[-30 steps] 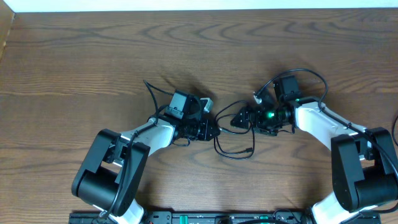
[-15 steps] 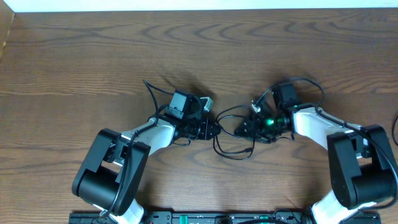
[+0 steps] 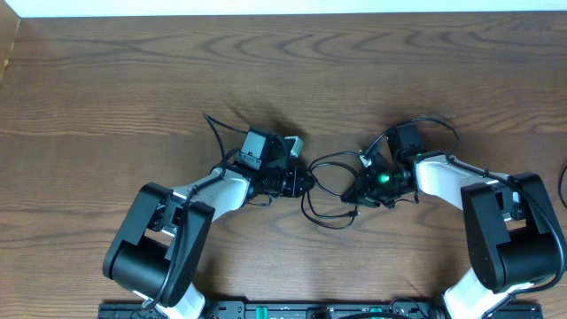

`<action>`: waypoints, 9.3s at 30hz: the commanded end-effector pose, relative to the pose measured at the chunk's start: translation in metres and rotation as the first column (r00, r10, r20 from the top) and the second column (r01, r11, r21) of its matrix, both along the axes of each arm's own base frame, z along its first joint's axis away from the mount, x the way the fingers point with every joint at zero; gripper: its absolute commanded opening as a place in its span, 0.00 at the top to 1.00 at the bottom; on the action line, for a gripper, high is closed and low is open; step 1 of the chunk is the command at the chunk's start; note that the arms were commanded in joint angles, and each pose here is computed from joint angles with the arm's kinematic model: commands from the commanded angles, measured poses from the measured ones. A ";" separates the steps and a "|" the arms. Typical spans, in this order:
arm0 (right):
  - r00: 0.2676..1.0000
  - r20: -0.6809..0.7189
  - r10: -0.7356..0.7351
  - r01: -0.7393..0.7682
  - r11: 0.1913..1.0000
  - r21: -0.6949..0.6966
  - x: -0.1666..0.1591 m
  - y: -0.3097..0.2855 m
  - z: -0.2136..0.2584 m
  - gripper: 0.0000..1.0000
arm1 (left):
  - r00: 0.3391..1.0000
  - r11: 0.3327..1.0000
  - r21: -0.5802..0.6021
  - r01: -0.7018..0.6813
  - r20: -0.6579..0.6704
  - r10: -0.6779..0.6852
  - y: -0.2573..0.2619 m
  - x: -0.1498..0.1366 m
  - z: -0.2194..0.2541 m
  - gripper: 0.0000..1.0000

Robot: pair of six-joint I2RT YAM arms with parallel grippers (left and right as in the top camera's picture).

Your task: Untangle cables

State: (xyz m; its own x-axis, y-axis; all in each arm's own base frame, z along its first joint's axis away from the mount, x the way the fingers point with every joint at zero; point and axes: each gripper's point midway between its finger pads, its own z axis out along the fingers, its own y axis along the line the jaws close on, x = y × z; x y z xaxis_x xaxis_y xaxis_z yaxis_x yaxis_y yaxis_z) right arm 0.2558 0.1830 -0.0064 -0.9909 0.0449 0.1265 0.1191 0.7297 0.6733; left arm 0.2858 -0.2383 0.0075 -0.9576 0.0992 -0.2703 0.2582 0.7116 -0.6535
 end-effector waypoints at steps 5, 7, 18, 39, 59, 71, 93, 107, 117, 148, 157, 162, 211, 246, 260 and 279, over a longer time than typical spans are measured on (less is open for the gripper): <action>1.000 0.027 -0.012 0.016 0.987 -0.158 0.004 -0.022 -0.022 0.99 | 0.997 1.000 0.004 -0.013 0.070 0.013 0.003 0.007 0.012 0.54; 0.999 0.052 -0.002 0.010 0.988 -0.155 0.007 -0.024 -0.017 0.99 | 0.993 1.000 -0.011 -0.013 0.120 0.015 0.005 0.013 0.027 0.48; 0.990 0.141 0.021 0.004 0.985 -0.170 0.011 -0.030 0.014 0.99 | 0.965 0.996 -0.063 -0.066 0.249 0.080 0.023 0.030 0.082 0.31; 0.879 0.442 0.177 0.081 0.860 -0.504 0.071 -0.084 0.150 0.99 | 0.960 0.969 0.197 -0.146 0.264 0.091 0.065 0.025 0.055 0.21; 0.652 0.756 0.057 0.488 0.732 -0.476 0.122 -0.208 0.352 0.99 | 0.955 0.964 0.212 -0.160 0.282 0.097 0.077 0.002 0.088 0.20; 0.581 0.806 0.112 0.432 0.797 -0.422 0.164 -0.218 0.365 0.99 | 0.958 0.978 0.187 -0.090 0.284 0.034 0.069 -0.004 0.090 0.20; 0.703 0.701 -0.121 0.705 0.251 -0.664 0.266 -0.503 0.236 0.99 | 0.941 0.971 0.231 -0.066 0.337 -0.017 0.051 -0.007 0.091 0.00; 0.586 0.771 -0.250 0.807 0.264 -0.528 0.216 -0.589 0.246 0.99 | 0.924 0.976 0.214 -0.035 0.378 -0.050 0.035 -0.007 0.098 0.02; 0.603 0.779 -0.170 0.776 0.349 -0.525 0.261 -0.561 0.225 0.99 | 0.924 0.976 0.217 -0.032 0.378 -0.054 0.035 -0.008 0.097 0.02; 0.598 0.754 -0.273 0.800 0.257 -0.542 0.295 -0.586 0.110 0.99 | 0.914 0.977 0.214 0.017 0.393 -0.102 0.018 -0.017 0.099 0.02; 0.596 0.756 -0.272 0.801 0.273 -0.533 0.305 -0.587 0.081 0.99 | 0.914 0.978 0.206 0.029 0.390 -0.109 0.015 -0.019 0.100 0.02; 0.587 0.748 -0.309 0.808 0.272 -0.522 0.305 -0.588 0.061 0.01 | 0.916 0.980 0.195 0.042 0.385 -0.116 0.013 -0.022 0.100 0.02; 0.644 0.657 -0.393 0.760 0.230 -0.608 0.279 -0.419 0.212 0.01 | 0.813 0.973 0.134 -0.186 0.578 0.076 0.070 0.037 0.154 0.02; 0.757 0.499 -0.423 0.626 0.250 -0.739 0.176 -0.379 0.273 0.01 | 0.824 0.961 0.202 -0.186 0.565 0.041 0.086 0.011 0.159 0.02; 0.787 0.427 -0.446 0.566 0.245 -0.787 0.120 -0.365 0.286 0.01 | 0.828 0.955 0.220 -0.198 0.558 0.043 0.094 0.000 0.162 0.02; 0.700 0.498 -0.512 0.612 0.072 -0.787 0.013 -0.354 0.314 0.01 | 0.753 0.919 0.233 -0.319 0.650 0.097 0.125 -0.021 0.197 0.02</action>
